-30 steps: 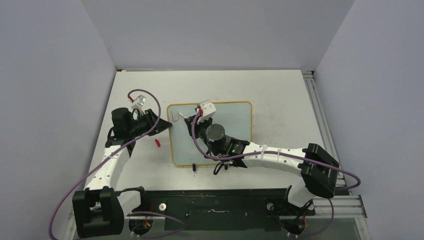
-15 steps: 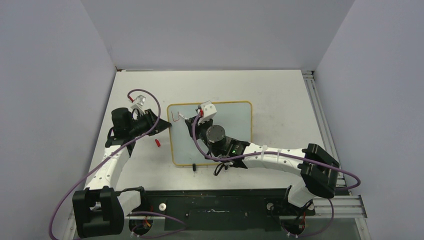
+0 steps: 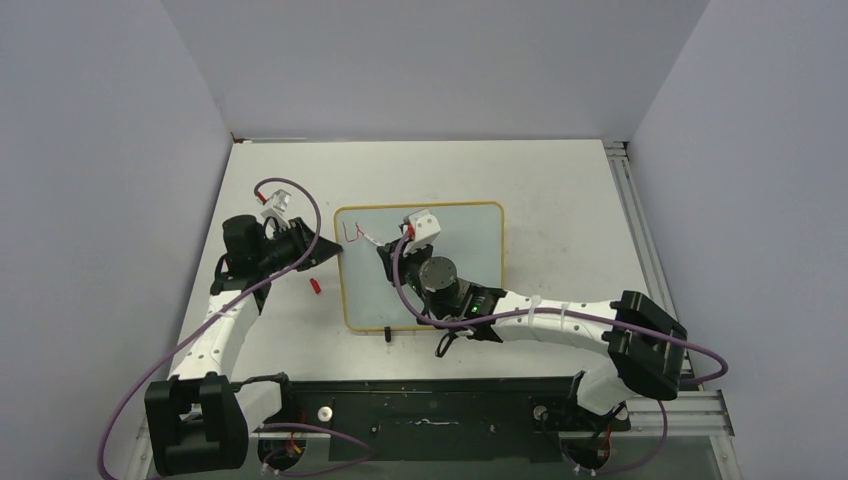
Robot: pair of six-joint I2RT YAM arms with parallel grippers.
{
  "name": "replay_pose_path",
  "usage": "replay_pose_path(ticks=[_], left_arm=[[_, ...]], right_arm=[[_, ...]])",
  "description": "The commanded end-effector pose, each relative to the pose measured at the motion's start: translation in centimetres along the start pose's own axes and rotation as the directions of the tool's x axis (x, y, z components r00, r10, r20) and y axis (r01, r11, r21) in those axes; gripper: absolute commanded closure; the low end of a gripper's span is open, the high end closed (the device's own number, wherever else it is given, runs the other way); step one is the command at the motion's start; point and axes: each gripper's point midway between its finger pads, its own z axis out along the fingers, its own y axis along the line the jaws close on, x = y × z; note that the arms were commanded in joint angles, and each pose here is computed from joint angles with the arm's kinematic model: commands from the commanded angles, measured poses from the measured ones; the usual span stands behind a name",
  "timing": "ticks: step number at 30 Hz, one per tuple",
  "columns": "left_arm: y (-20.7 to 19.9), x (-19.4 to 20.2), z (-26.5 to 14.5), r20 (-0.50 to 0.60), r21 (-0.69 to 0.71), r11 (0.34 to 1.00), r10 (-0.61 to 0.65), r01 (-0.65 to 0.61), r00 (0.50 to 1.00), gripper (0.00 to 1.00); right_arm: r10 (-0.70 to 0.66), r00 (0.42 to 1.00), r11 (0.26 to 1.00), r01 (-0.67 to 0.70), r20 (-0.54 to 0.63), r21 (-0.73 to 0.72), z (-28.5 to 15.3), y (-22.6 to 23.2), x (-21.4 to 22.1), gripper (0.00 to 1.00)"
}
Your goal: Write a sentence on the whiteboard
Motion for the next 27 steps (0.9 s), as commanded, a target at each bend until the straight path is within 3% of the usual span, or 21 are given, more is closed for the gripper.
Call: replay_pose_path(ticks=[1,14,27], left_arm=[[-2.2,-1.9,-0.1,0.039,0.073,0.995,0.066,-0.068,0.997,0.78],[-2.3,-1.7,0.0,0.034,0.077,0.995,0.066,-0.069,0.997,0.78],[-2.3,-1.7,0.1,0.030,0.077,0.994,0.070,-0.072,0.997,0.81]], right_arm=[[0.007,1.000,0.999,-0.008,0.012,0.042,-0.8,-1.0,-0.5,0.95],[0.005,1.000,0.998,-0.004,-0.009,0.056,-1.6,-1.1,0.6,0.95],[0.003,0.999,0.998,-0.006,0.046,0.067,-1.1,-1.1,-1.9,0.95]])
